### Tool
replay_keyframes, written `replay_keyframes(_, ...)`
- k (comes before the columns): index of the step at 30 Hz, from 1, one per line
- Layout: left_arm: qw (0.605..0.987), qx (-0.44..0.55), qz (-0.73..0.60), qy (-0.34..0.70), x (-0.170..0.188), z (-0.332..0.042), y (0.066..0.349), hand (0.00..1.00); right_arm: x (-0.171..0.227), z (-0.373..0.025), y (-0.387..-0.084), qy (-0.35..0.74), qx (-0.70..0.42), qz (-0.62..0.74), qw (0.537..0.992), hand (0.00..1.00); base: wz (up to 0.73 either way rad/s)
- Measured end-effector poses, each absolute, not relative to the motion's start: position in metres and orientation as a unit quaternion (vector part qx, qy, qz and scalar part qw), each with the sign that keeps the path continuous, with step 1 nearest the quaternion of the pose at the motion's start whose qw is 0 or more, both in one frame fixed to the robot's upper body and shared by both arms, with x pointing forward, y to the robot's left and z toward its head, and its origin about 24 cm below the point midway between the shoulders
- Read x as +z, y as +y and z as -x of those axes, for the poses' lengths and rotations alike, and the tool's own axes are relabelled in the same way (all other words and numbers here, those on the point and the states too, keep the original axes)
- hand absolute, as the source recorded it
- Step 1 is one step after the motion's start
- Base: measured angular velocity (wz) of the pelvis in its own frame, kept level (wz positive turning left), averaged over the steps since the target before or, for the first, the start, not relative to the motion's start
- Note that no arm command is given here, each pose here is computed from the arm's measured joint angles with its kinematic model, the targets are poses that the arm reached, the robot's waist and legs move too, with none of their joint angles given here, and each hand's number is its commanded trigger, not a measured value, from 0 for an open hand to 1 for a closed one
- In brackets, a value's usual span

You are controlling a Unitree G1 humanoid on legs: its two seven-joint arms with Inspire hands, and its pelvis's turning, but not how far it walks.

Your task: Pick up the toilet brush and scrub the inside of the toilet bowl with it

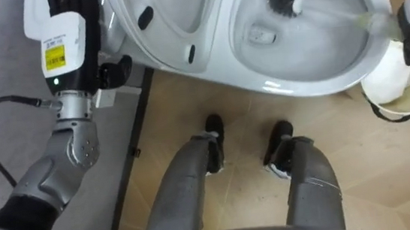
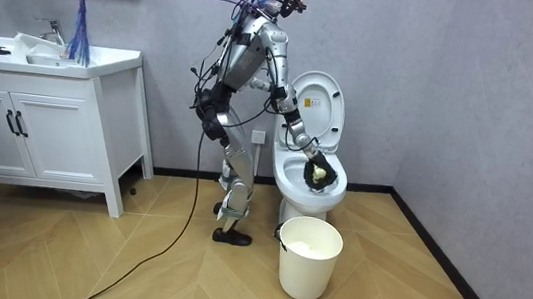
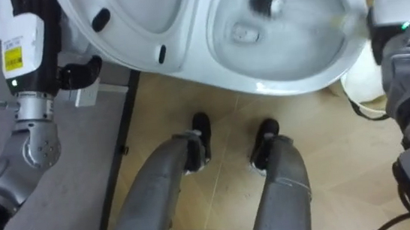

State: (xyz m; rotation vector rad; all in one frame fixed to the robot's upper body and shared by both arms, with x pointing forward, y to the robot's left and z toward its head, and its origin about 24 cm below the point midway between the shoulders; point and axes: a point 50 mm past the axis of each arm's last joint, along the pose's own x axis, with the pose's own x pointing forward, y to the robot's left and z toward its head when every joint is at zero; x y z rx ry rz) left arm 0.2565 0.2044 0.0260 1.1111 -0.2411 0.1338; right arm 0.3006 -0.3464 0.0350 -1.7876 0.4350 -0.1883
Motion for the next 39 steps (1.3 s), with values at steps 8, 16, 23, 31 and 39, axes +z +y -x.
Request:
replay_keyframes(8, 0.845, 0.054, -0.524, -0.092, 0.020, -0.257, 0.196, 0.00, -0.007, -0.276, -0.334, 0.226, -0.038, 0.771, 0.594, 1.00, -0.02)
replay_keyframes(16, 0.854, 0.028, -0.515, -0.069, 0.002, -0.250, 0.179, 0.00, -0.050, -0.251, -0.305, 0.258, 0.022, 0.780, 0.570, 1.00, 0.04)
replay_keyframes(23, 0.856, 0.030, -0.512, -0.066, -0.002, -0.249, 0.176, 0.00, -0.046, -0.256, -0.302, 0.241, 0.035, 0.792, 0.559, 1.00, -0.04)
replay_keyframes(31, 0.862, 0.032, -0.500, -0.075, 0.000, -0.251, 0.178, 0.00, -0.037, -0.261, -0.309, 0.237, 0.025, 0.794, 0.559, 1.00, -0.04)
replay_keyframes(39, 0.858, 0.053, -0.495, -0.124, 0.023, -0.255, 0.185, 0.00, -0.004, -0.287, -0.323, 0.229, -0.085, 0.695, 0.676, 1.00, 0.02)
